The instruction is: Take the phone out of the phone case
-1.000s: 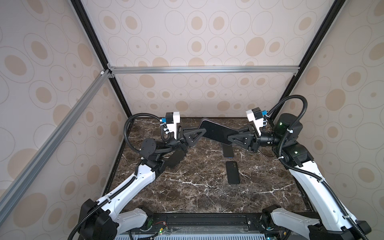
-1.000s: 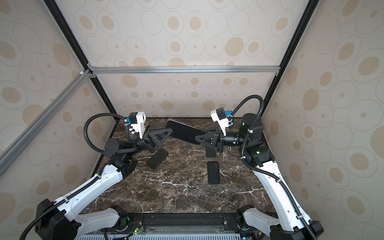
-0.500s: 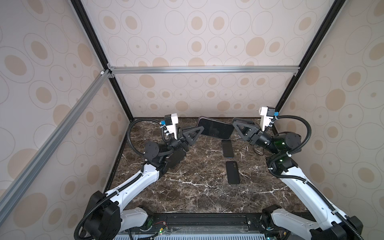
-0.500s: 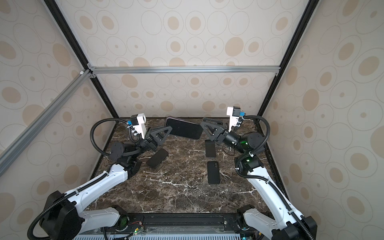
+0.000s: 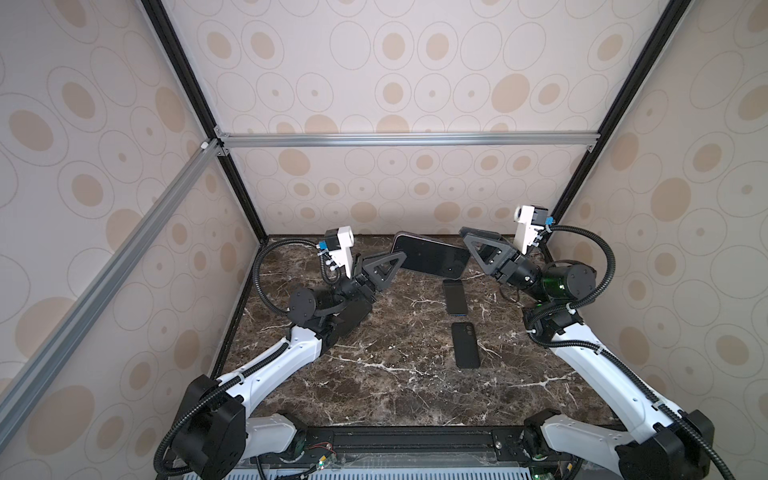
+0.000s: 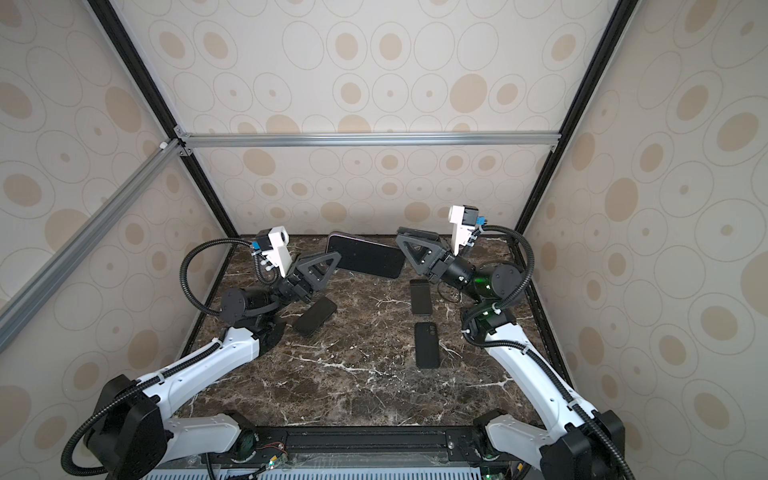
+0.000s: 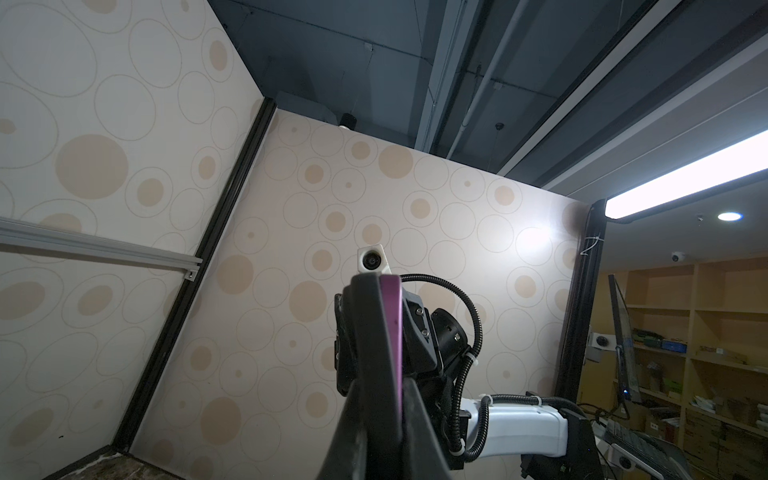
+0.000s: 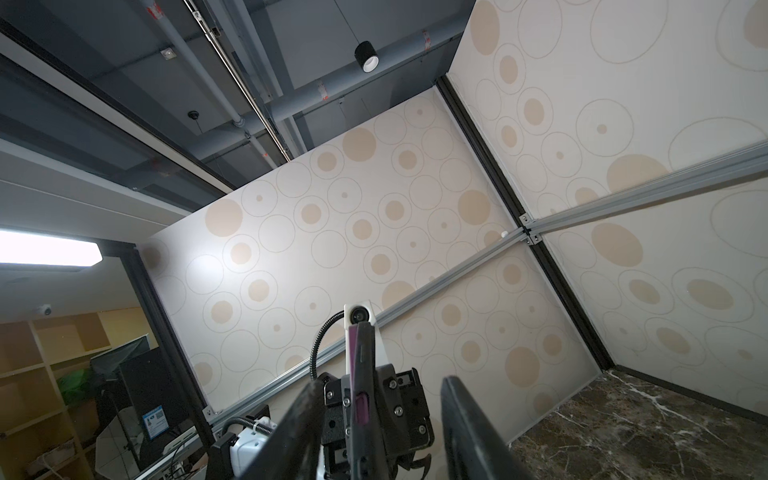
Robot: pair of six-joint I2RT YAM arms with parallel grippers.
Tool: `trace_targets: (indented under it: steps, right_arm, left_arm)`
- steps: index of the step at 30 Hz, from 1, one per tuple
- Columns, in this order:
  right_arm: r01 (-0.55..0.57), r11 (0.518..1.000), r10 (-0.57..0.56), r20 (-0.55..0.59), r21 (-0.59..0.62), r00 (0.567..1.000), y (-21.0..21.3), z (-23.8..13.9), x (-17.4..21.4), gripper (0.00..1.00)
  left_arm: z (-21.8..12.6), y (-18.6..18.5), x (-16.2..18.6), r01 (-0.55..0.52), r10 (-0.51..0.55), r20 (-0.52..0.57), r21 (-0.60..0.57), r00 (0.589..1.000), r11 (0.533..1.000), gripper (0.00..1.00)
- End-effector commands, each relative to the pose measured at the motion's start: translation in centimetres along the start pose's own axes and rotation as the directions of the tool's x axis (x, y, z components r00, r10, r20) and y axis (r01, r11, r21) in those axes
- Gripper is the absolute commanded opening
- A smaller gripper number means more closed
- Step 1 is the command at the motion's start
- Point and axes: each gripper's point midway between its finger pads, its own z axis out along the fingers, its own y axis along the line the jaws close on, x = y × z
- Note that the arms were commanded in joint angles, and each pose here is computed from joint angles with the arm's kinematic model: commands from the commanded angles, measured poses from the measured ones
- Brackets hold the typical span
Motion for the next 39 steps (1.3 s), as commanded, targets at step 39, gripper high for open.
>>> trace_targets:
  steps: [39]
  right_arm:
    - [-0.123,0.968,0.146,0.093,-0.221,0.985,4.3,2.9,-1.0,0.08]
  left_arm:
    - [-2.9,2.4,-2.5,-0.014,0.043,0.166,-0.172,0.985,0.985,0.0]
